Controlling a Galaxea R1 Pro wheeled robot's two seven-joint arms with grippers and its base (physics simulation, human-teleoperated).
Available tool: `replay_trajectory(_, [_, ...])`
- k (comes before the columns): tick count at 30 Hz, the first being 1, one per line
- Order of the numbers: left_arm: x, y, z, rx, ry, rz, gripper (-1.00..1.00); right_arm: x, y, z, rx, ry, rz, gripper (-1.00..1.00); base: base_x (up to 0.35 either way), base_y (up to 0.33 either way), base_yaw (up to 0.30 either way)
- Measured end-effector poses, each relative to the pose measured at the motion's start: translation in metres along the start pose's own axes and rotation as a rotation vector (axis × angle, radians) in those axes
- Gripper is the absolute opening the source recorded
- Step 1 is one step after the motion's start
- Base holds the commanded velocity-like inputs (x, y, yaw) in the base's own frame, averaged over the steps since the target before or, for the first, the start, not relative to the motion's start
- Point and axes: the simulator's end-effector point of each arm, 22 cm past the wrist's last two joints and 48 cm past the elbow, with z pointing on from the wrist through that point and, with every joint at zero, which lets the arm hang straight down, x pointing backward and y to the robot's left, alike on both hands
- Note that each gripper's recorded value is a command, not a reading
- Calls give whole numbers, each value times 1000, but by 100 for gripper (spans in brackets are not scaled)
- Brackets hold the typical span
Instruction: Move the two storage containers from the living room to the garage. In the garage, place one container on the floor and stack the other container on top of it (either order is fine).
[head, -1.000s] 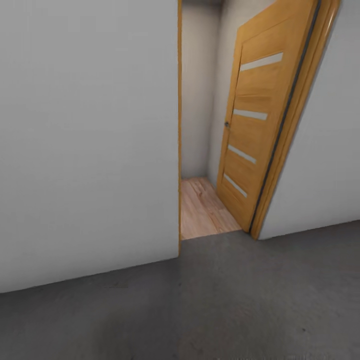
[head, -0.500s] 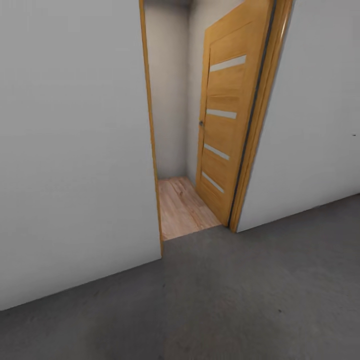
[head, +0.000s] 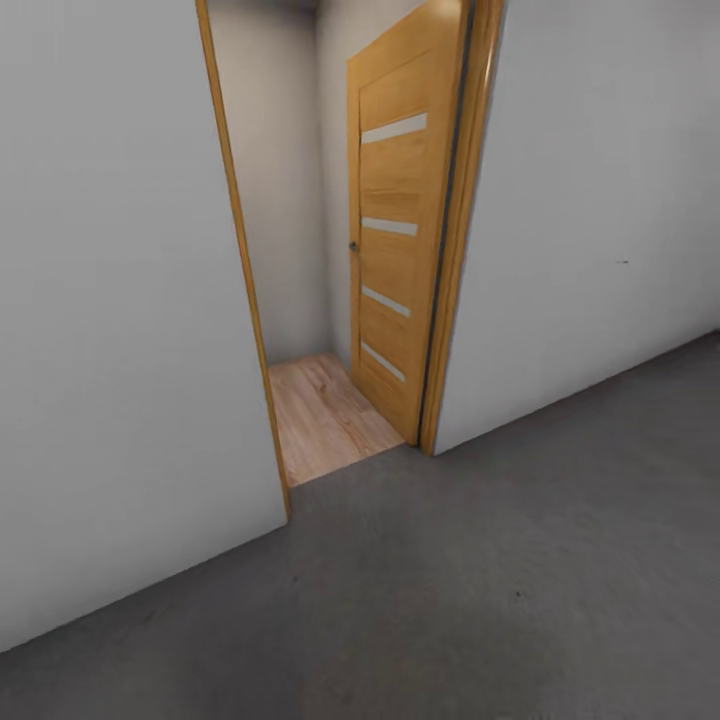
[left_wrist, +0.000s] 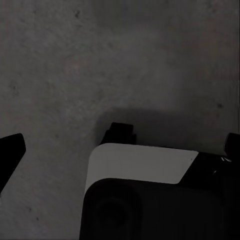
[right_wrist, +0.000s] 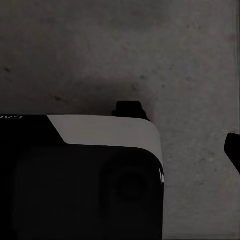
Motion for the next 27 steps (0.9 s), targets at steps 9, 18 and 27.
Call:
replay_trajectory(9, [0,-2,0,2,0,7,100,0,0,0,-1,0,0,100,0,0,-295])
replay_trajectory(18, [-1,-2,0,2,-2,10,100,0,0,0,0,0,-1,100,0,0,-295])
replay_trajectory(27, [0,-2,0,4,-2,17,100,1,0,0,1,2,-3,100,143,-99,-106])
